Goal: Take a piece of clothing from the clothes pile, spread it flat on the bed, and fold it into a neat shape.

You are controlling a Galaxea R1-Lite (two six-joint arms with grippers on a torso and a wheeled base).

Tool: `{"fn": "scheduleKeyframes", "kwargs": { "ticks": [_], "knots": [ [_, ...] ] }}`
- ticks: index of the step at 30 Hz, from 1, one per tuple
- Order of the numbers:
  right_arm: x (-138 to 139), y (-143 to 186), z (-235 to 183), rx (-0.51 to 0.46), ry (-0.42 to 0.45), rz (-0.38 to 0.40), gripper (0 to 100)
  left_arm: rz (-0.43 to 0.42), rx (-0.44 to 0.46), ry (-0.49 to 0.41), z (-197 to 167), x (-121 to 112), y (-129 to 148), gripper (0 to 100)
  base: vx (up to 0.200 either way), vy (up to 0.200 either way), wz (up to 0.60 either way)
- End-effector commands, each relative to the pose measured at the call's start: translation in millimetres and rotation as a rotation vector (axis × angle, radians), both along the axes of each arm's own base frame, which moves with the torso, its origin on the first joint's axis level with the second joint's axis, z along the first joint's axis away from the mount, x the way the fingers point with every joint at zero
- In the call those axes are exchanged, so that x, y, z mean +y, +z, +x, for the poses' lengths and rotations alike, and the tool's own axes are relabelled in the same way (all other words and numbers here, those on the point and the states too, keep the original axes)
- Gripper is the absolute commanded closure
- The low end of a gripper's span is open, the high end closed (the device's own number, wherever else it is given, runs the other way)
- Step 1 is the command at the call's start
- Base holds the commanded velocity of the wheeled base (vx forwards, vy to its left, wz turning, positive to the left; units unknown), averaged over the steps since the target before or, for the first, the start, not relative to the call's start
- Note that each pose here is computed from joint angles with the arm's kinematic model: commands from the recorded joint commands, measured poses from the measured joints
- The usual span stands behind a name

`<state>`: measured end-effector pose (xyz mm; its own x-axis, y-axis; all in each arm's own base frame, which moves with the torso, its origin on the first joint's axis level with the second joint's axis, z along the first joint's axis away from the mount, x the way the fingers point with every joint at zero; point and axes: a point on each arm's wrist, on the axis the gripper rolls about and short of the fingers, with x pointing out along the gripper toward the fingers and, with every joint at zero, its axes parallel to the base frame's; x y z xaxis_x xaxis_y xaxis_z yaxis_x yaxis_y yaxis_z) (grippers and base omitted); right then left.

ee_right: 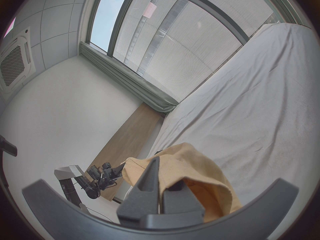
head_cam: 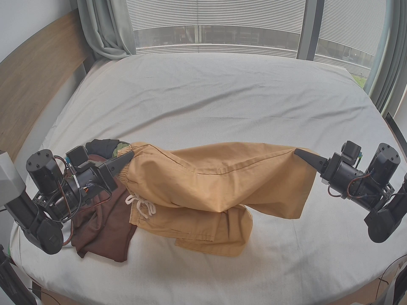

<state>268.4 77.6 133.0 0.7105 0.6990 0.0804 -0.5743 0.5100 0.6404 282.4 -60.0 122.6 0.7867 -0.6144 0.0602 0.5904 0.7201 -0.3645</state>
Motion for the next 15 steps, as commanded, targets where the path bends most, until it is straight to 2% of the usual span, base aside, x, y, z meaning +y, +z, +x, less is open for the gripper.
{"fn": "scheduleKeyframes", "kwargs": {
  "ticks": [1,15],
  "knots": [
    [-4.9,1.0,2.6,-0.006,-0.016,0.001,100,0.002,0.013,0.006,2.4,1.6,-4.3,100,0.0,0.0,0.0],
    [-23.8,6.0,13.9,-0.033,-0.074,0.007,100,0.005,0.02,0.009,5.1,13.9,-6.6,100,0.0,0.0,0.0]
  ]
}}
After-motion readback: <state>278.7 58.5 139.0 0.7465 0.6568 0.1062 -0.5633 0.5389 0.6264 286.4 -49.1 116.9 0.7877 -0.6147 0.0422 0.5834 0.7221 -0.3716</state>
